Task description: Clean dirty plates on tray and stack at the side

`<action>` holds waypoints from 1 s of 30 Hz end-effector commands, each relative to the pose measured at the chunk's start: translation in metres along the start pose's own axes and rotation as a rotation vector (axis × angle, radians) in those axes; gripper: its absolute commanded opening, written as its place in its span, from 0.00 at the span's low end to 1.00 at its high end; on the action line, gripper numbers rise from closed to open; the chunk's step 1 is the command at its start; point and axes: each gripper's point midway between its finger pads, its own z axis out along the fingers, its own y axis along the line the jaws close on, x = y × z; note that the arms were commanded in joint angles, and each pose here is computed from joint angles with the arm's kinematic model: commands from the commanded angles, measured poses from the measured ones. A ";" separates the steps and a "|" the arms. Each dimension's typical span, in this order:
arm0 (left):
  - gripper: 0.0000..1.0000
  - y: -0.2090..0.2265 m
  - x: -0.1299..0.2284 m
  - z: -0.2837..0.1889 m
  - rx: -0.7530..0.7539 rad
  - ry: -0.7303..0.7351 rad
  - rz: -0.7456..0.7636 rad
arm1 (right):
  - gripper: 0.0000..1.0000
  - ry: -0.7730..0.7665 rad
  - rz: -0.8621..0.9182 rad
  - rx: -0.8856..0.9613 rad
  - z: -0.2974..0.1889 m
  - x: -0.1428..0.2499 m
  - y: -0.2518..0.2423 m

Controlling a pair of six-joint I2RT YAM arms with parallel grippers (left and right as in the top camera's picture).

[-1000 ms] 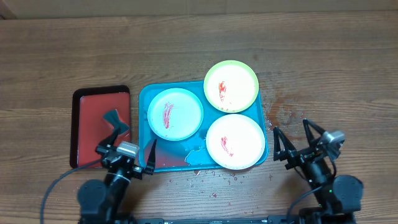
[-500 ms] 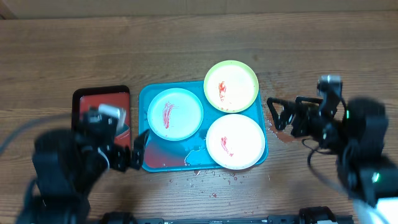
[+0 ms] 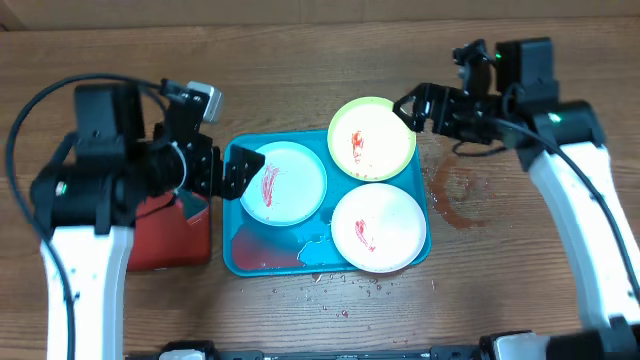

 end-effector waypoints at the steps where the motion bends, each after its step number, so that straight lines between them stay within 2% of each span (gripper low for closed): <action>1: 1.00 0.008 0.003 0.015 -0.002 0.061 -0.034 | 0.91 0.058 -0.026 -0.037 0.028 0.006 0.016; 3: 0.90 0.026 0.008 0.022 -0.071 0.103 -0.095 | 0.88 0.093 -0.010 0.042 0.055 0.016 0.012; 5: 0.81 0.054 0.014 0.024 -0.208 0.126 -0.238 | 0.84 0.122 -0.004 0.121 0.081 0.029 0.009; 8: 0.80 0.096 0.024 0.016 -0.440 0.131 -0.420 | 0.72 0.177 -0.024 0.181 0.120 0.052 0.014; 9: 0.80 0.106 0.027 0.012 -0.503 0.129 -0.451 | 0.66 0.193 -0.023 0.203 0.132 0.061 0.015; 11: 0.81 0.116 0.029 0.006 -0.560 0.124 -0.469 | 0.60 0.209 -0.011 0.248 0.150 0.074 0.014; 13: 0.81 0.122 0.030 0.002 -0.601 0.121 -0.470 | 0.52 0.218 0.009 0.307 0.165 0.085 0.009; 20: 0.87 0.143 0.033 -0.008 -0.707 0.103 -0.525 | 0.39 0.270 -0.033 0.345 0.214 0.121 0.007; 30: 0.86 0.163 0.045 0.009 -0.722 0.183 -0.568 | 0.21 0.240 -0.005 0.434 0.232 0.125 -0.016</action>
